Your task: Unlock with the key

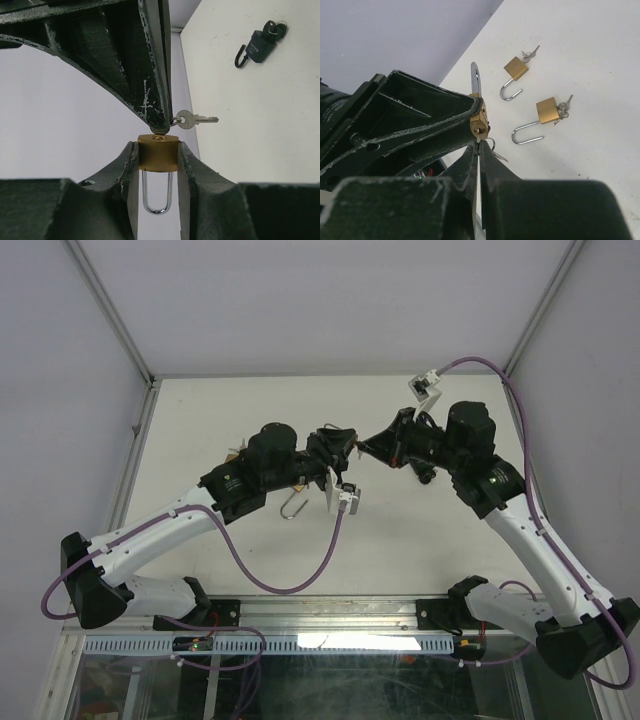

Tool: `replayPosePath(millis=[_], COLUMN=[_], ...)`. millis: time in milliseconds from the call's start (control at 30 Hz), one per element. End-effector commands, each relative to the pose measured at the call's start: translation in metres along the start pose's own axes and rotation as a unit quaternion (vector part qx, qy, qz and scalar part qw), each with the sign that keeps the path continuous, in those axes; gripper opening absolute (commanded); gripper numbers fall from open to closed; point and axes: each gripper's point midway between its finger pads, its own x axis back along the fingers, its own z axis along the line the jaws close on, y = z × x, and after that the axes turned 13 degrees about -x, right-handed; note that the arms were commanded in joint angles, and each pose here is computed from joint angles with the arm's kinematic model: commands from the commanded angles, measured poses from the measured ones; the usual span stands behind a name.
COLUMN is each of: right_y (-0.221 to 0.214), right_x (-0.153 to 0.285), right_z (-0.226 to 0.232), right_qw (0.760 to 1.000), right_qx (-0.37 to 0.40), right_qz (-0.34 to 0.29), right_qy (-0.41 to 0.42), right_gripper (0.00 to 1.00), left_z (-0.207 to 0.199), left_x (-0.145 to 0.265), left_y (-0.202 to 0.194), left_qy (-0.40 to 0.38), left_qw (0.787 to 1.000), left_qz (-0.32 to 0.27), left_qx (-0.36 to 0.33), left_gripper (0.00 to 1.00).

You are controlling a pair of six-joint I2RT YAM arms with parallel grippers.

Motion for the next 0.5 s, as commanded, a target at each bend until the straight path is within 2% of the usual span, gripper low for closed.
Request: replayPosePath(millis=[0, 133, 200, 467], right_y=[0.015, 0.007, 0.005, 0.004], right_x=[-0.009, -0.015, -0.014, -0.013], right_z=[0.044, 0.043, 0.042, 0.044], right_qw=[0.994, 0.970, 0.957, 0.942], right_qx=[-0.079, -0.232, -0.277, -0.327], right_qz=[-0.018, -0.014, -0.017, -0.013], right_qy=[0.073, 0.077, 0.081, 0.077], right_gripper=[0.00, 0.00, 0.00, 0.00], left_z=[0.051, 0.055, 0.049, 0.043], left_x=[-0.002, 0.003, 0.003, 0.004], left_y=[0.035, 0.029, 0.027, 0.030], left_qy=[0.094, 0.119, 0.123, 0.139], left_qw=[0.992, 0.990, 0.989, 0.983], left_qz=[-0.070, -0.050, -0.044, -0.047], left_qx=[-0.040, -0.061, -0.075, -0.110], left_gripper=[0.00, 0.00, 0.00, 0.00])
